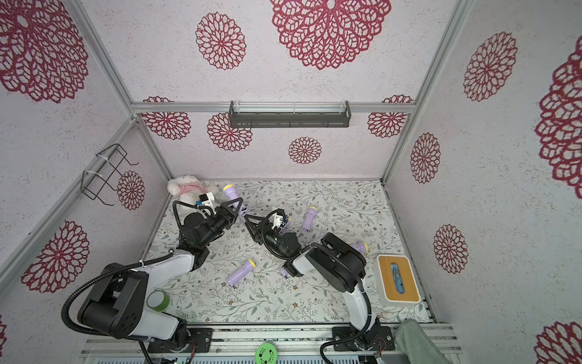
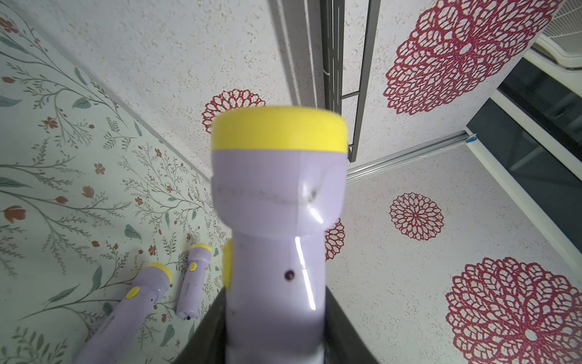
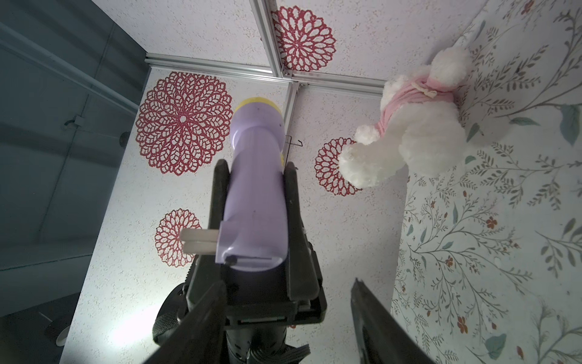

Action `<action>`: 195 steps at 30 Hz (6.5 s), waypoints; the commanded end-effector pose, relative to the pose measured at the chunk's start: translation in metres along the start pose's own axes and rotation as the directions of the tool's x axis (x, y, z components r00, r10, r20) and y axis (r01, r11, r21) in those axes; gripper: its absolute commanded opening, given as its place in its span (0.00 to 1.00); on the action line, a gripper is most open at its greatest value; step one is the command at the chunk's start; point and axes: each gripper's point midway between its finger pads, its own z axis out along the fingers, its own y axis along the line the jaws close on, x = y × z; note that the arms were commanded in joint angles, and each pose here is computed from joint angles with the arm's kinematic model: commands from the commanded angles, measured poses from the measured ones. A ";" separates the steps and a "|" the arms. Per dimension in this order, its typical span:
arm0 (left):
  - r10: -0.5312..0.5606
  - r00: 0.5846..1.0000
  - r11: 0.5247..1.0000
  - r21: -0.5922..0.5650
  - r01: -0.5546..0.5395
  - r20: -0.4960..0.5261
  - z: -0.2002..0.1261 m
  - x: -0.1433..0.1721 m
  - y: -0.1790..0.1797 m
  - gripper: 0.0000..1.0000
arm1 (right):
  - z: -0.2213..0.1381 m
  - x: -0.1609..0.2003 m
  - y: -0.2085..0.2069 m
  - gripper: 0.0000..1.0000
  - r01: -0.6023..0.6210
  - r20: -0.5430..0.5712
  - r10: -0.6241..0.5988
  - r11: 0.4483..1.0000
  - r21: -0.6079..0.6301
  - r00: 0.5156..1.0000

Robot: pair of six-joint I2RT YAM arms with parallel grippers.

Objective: Close the plug at the bottom of the flashlight
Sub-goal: Close the plug of the flashlight.

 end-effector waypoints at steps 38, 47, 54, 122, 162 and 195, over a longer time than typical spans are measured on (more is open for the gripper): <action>-0.056 0.998 0.996 0.066 0.055 0.011 0.003 -0.001 -0.006 0.00 | 0.009 -0.013 0.069 0.53 -0.015 0.070 0.031 0.977 -0.212 0.997; -0.068 0.998 0.995 0.072 0.067 0.010 0.004 -0.001 -0.006 0.00 | 0.010 -0.012 0.067 0.50 -0.027 0.076 0.044 0.977 -0.211 0.996; -0.075 0.997 0.994 0.074 0.075 0.009 0.004 -0.001 -0.005 0.00 | 0.011 -0.013 0.065 0.49 -0.036 0.078 0.053 0.977 -0.210 0.996; -0.120 0.993 0.984 0.132 0.122 -0.023 0.007 0.010 -0.014 0.00 | 0.022 -0.018 0.047 0.33 -0.102 0.140 0.133 0.973 -0.209 0.981; -0.102 0.993 0.982 0.153 0.110 -0.057 0.010 0.024 -0.020 0.00 | 0.018 -0.021 0.060 0.41 -0.088 0.165 0.127 0.970 -0.228 0.978; -0.124 0.992 0.983 0.133 0.127 -0.031 0.007 0.022 -0.015 0.00 | 0.012 -0.017 0.079 0.37 -0.070 0.208 0.125 0.966 -0.250 0.970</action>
